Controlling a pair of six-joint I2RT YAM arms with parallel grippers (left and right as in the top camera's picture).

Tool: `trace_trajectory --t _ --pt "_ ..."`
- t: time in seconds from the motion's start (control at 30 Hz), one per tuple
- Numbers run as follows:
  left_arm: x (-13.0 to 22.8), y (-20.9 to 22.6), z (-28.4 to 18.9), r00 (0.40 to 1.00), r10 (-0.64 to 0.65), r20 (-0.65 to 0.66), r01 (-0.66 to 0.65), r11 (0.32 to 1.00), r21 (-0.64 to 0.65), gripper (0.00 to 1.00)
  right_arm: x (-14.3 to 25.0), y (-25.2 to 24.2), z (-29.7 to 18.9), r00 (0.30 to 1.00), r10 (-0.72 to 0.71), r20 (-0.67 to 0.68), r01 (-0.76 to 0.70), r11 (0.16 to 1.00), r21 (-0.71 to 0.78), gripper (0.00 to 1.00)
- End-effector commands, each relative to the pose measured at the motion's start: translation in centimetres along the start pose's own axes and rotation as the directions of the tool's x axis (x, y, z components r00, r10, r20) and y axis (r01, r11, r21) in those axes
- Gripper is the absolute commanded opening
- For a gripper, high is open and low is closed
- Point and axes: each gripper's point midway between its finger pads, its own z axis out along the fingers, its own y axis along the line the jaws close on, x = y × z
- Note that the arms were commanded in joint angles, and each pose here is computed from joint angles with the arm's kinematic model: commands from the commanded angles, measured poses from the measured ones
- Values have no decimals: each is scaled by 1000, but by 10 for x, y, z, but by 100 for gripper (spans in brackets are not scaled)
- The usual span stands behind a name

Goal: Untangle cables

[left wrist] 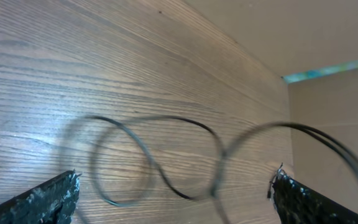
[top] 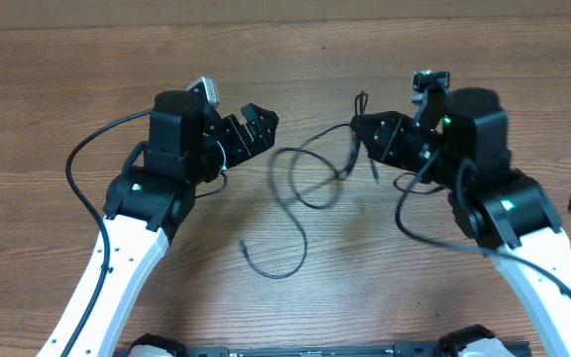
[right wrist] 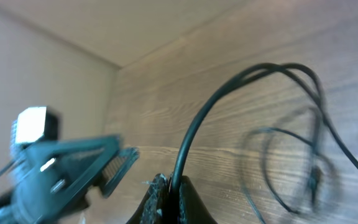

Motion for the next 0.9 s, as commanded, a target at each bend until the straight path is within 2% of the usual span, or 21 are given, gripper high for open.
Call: trace_trajectory --t 0.0,0.13,0.37,0.5,0.67,0.7,0.73,0.77,0.8,0.87 --pt "-3 8 12 1000 -8 -5 7 999 -40 100 4 31 -23 976 -218 17 219 972 -88 4" --pt "6 20 31 998 -27 -57 23 997 -69 100 6 33 -27 972 -236 16 236 968 -90 4" --pt "28 25 74 979 -54 -197 53 999 -12 100 6 33 -26 972 -236 15 236 968 -90 4" --pt "42 31 97 952 -136 -273 140 990 -5 99 7 33 -26 972 -235 14 235 968 -90 4" --pt "49 40 118 922 -235 -307 238 971 -26 100 7 33 -26 973 -231 14 232 969 -90 4" --pt "52 42 121 907 -282 -313 282 958 -45 100 7 33 -26 973 -231 14 232 969 -90 4" --pt "57 43 125 869 -372 -327 367 927 -79 95 7 33 -26 973 -231 14 232 969 -90 4" --pt "61 43 127 837 -430 -338 422 901 -100 95 7 33 -26 973 -231 14 232 969 -90 4" --pt "67 42 129 780 -516 -352 504 853 -133 98 7 33 -26 973 -231 14 232 969 -90 4" --pt "74 37 133 702 -607 -371 593 788 -168 100 7 33 -26 973 -231 14 232 969 -90 4"
